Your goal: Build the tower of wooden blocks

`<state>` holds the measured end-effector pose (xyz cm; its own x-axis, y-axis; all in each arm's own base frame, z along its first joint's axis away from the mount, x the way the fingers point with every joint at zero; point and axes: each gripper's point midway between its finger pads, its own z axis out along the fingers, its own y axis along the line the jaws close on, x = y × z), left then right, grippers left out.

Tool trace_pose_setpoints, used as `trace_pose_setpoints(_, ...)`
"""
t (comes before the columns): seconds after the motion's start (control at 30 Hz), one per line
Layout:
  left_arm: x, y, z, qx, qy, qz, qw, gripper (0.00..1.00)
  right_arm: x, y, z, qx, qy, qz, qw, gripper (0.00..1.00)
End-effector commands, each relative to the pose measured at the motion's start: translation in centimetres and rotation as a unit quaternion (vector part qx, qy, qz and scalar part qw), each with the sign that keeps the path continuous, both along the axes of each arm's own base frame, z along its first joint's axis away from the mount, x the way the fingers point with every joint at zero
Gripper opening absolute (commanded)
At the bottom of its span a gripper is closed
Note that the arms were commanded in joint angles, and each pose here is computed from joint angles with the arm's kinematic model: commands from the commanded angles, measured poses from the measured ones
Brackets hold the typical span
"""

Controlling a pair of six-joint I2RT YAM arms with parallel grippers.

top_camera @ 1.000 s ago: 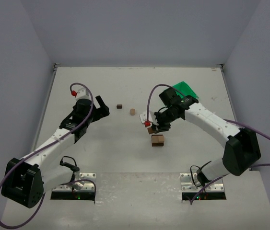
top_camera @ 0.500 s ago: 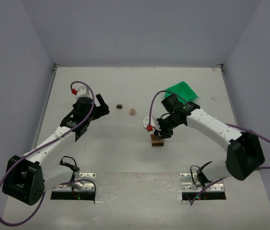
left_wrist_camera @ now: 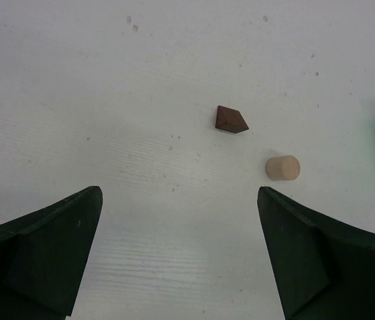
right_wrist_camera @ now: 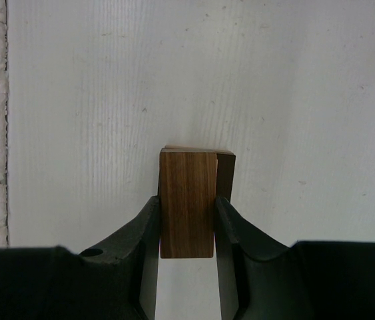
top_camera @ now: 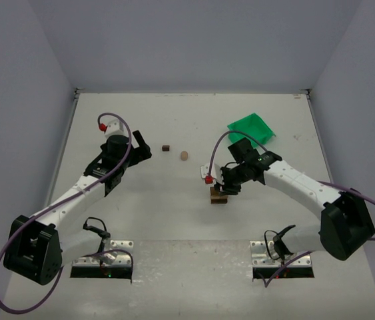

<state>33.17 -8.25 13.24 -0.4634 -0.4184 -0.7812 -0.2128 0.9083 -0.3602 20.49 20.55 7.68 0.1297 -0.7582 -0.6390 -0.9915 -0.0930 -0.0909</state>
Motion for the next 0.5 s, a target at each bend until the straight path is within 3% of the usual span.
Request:
trace_pose_setpoints(0.0,1.4,-0.1,2.5,-0.006,-0.037,0.002,0.999,1.0,0.9,0.4,0.5,0.015,-0.026,-0.004,1.0,0.11)
trace_pose_setpoints(0.47,1.4,-0.1,2.5,-0.005,-0.037,0.002,0.999,1.0,1.3,0.1,-0.8,0.01,-0.033,-0.019,0.999,0.14)
